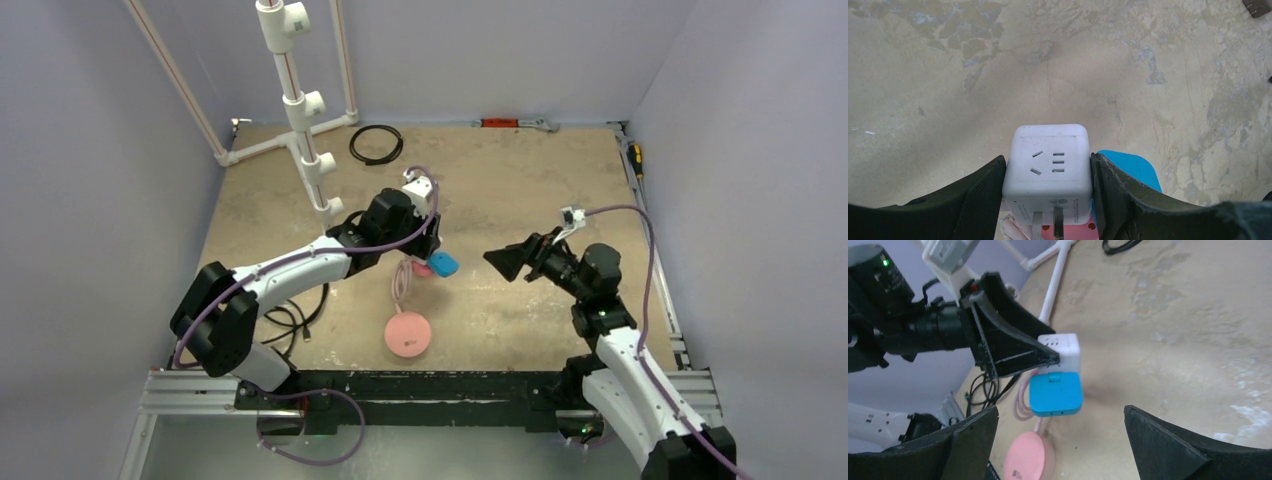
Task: Pull the plug off the socket
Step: Remove the plug from the socket.
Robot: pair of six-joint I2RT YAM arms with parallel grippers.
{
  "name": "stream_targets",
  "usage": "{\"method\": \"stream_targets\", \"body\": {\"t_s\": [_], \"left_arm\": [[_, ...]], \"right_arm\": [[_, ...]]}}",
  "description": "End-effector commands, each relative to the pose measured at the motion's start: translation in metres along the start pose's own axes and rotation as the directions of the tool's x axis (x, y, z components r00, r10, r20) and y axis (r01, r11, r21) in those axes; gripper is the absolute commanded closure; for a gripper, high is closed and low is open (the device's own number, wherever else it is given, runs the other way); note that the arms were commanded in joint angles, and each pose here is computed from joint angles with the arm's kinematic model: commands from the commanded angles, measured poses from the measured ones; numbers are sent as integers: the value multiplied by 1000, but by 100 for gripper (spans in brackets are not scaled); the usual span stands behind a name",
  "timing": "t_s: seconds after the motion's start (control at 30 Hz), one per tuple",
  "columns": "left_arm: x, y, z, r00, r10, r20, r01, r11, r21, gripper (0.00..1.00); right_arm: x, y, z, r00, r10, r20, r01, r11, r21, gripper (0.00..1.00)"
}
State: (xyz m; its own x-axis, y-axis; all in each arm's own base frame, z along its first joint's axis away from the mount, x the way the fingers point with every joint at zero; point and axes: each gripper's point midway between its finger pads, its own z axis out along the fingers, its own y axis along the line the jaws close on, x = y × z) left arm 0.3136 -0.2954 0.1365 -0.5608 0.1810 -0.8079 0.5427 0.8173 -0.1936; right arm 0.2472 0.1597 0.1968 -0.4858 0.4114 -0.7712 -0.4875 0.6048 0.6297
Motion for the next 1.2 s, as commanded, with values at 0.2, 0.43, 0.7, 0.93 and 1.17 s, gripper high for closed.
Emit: {"method": "stream_targets", "body": {"t_s": [0.2, 0.43, 0.7, 0.93, 1.17], "left_arm": [[-36, -21, 1, 996, -57, 70, 49, 993, 104, 100], [-36, -22, 1, 996, -58, 69, 50, 993, 110, 100], [-37, -23, 0, 996, -60, 71, 51, 992, 115, 100], [-38, -24, -1, 996, -62, 72, 53, 991, 119, 100], [-37, -25, -1, 996, -58, 69, 50, 991, 124, 100]], "right_arm": [[42, 37, 41, 994, 3, -108, -15, 994, -108, 1], [66, 30, 57, 987, 11, -163, -19, 999, -47, 1], [73, 36, 68, 986, 14, -166, -23, 998, -51, 1], [80, 40, 76, 986, 20, -168, -30, 998, -63, 1], [79, 37, 84, 987, 9, -160, -16, 999, -46, 4]]}}
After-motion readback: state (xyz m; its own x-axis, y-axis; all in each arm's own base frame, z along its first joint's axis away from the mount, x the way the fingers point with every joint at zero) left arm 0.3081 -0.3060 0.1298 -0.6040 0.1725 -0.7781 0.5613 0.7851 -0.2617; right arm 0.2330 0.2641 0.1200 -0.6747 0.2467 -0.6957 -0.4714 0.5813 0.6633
